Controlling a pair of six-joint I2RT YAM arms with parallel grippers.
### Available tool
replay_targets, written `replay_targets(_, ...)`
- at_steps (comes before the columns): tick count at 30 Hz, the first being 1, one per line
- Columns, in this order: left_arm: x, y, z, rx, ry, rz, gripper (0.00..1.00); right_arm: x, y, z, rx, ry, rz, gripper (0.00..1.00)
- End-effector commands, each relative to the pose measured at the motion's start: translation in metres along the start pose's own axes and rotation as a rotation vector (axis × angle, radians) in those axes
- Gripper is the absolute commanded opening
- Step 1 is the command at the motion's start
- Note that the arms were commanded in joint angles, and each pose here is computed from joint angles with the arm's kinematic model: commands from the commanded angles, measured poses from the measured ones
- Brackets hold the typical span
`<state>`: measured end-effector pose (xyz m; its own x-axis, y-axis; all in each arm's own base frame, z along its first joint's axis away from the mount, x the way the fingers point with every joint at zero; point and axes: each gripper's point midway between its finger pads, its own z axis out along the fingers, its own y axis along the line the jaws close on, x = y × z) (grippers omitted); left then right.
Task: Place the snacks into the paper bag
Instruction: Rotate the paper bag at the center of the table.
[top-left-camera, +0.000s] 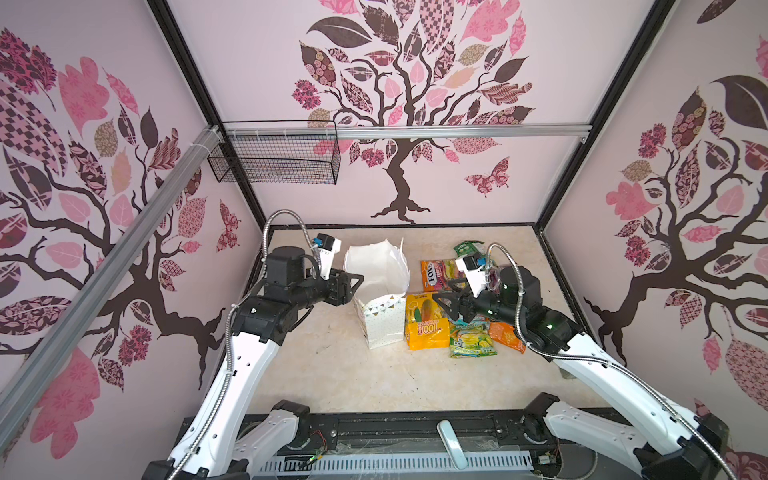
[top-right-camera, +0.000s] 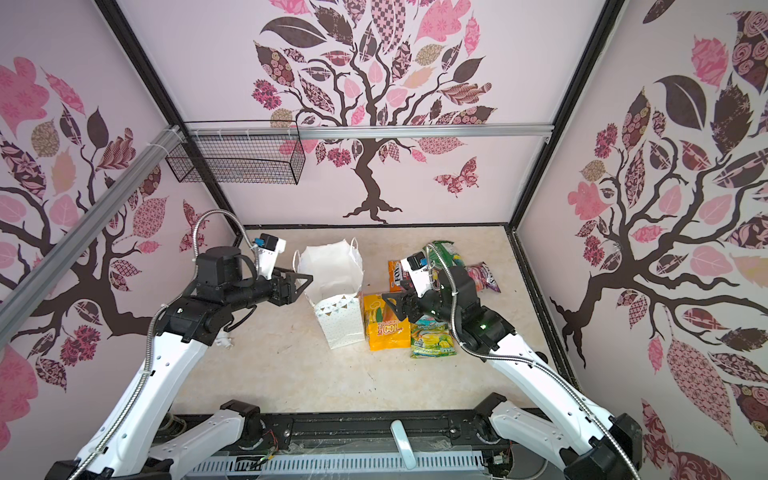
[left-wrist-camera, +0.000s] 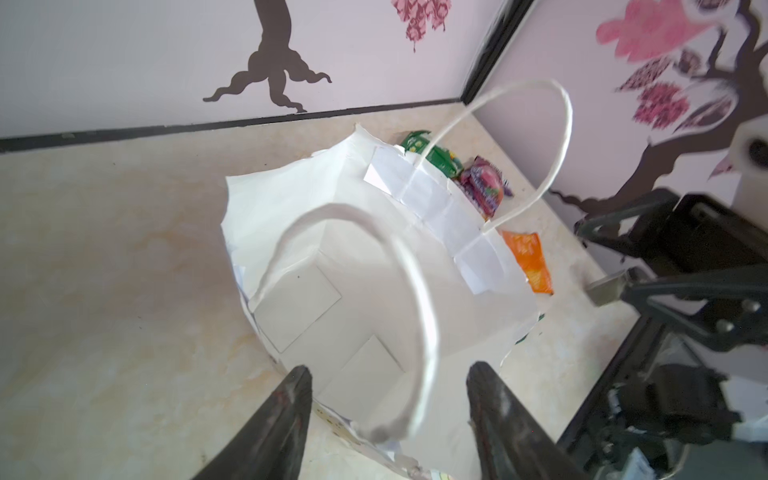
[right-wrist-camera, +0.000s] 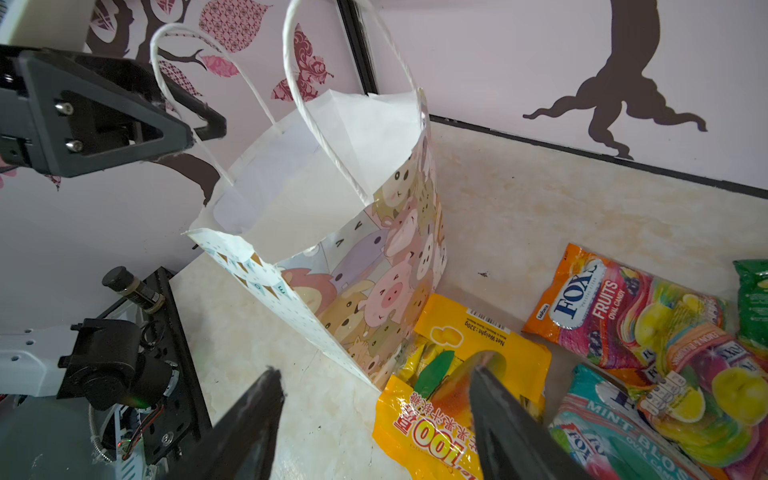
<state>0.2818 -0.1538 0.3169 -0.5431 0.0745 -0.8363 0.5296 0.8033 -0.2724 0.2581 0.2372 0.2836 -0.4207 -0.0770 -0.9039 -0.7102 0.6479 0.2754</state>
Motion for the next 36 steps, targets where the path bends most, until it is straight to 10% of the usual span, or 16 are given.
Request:
replay_targets(1, -0.023, 0.021, -0.008, -0.177, -0.043, 0.073, 0.46, -0.003, -0.004, -0.003, 0.025, -0.011, -0.008, 0.73)
replay_targets(12, -0.041, 0.052, -0.001, -0.338, -0.040, 0.098, 0.00, 0.011, -0.017, -0.004, 0.092, 0.012, 0.012, 0.70)
replay_targets(25, -0.032, 0.061, -0.004, -0.381, -0.074, 0.120, 0.01, 0.064, -0.063, 0.012, 0.302, 0.200, 0.085, 0.74)
replay_targets(36, -0.022, 0.066, -0.008, -0.367, -0.094, 0.078, 0.24, 0.116, -0.085, 0.035, 0.358, 0.336, 0.174, 0.76)
